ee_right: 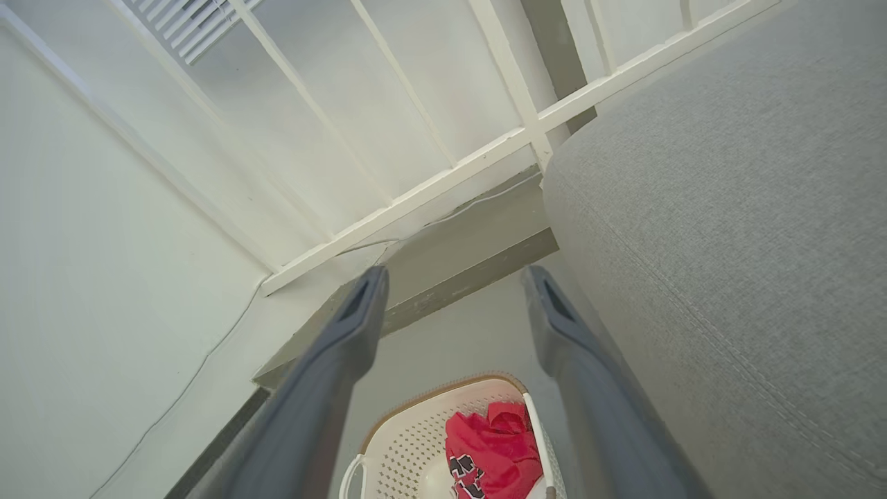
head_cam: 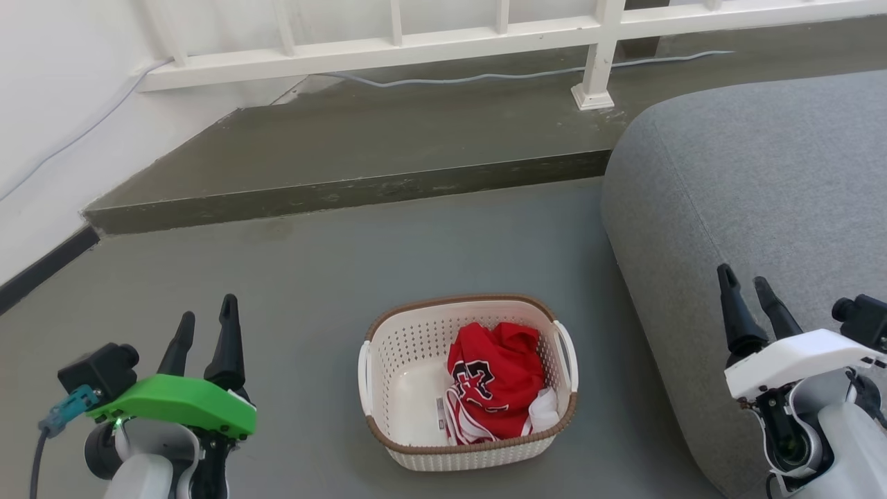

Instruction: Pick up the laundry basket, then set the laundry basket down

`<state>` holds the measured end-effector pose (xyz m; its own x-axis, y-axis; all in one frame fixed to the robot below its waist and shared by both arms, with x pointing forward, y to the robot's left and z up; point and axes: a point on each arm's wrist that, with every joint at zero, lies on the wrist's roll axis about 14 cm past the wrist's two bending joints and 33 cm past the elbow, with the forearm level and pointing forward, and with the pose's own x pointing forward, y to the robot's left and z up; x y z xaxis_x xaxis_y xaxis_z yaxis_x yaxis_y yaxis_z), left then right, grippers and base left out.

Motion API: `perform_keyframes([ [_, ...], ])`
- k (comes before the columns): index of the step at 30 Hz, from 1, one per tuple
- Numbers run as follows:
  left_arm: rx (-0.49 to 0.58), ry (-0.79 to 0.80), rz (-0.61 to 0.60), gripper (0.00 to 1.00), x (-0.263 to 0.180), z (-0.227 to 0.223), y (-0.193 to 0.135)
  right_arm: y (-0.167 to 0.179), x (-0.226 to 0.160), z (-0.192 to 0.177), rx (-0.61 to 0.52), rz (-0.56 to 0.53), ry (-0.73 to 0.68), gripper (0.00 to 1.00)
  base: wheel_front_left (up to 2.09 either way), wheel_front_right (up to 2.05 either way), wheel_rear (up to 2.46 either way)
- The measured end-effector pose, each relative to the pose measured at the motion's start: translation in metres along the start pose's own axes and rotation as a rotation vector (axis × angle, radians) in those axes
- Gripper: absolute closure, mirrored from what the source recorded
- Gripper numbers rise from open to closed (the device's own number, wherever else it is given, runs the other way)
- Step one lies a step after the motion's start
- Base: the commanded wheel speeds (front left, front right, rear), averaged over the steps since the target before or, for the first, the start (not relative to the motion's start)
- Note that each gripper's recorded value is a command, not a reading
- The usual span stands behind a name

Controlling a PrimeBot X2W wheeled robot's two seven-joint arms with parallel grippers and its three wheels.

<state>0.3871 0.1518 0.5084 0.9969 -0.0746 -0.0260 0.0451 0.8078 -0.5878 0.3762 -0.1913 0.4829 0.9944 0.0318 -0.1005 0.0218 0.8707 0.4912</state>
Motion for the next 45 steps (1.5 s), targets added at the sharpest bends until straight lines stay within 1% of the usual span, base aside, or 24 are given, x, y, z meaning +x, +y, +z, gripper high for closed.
perform_keyframes([
  [3,0.035,-0.006,-0.009,0.0,0.0,0.0,-0.003,0.002,0.0,0.0,-0.064,0.011,0.0,0.0,0.0,0.0,0.0],
  [5,0.078,-0.014,-0.014,0.0,0.0,0.0,-0.006,0.005,0.0,0.0,-0.108,0.019,-0.004,0.0,0.0,0.0,0.0],
  [8,0.101,-0.016,-0.02,0.0,-0.001,0.0,-0.008,0.007,0.0,-0.001,-0.13,0.026,-0.009,0.0,0.0,0.0,0.0],
  [20,0.254,-0.049,-0.041,0.0,-0.002,0.0,-0.016,0.022,0.0,-0.002,-0.287,0.075,-0.033,0.0,0.0,0.0,0.0],
  [26,0.329,-0.066,-0.052,0.0,-0.002,0.0,-0.02,0.025,0.0,-0.002,-0.356,0.084,-0.05,0.0,0.0,0.0,0.0],
  [31,0.366,-0.08,-0.057,0.0,-0.002,-0.001,-0.023,0.029,0.0,0.001,-0.414,0.097,-0.074,0.0,0.0,0.0,0.0],
  [37,0.426,-0.093,-0.07,0.0,-0.003,-0.002,-0.027,0.031,-0.001,0.004,-0.457,0.103,-0.099,0.0,0.0,0.0,0.0],
  [43,0.497,-0.112,-0.087,0.0,-0.003,-0.002,-0.031,0.038,-0.002,0.002,-0.529,0.132,-0.112,0.0,0.0,0.0,0.0],
  [45,0.5,-0.112,-0.087,0.0,-0.003,-0.002,-0.031,0.038,-0.002,0.002,-0.531,0.133,-0.112,0.0,0.0,0.0,0.0],
])
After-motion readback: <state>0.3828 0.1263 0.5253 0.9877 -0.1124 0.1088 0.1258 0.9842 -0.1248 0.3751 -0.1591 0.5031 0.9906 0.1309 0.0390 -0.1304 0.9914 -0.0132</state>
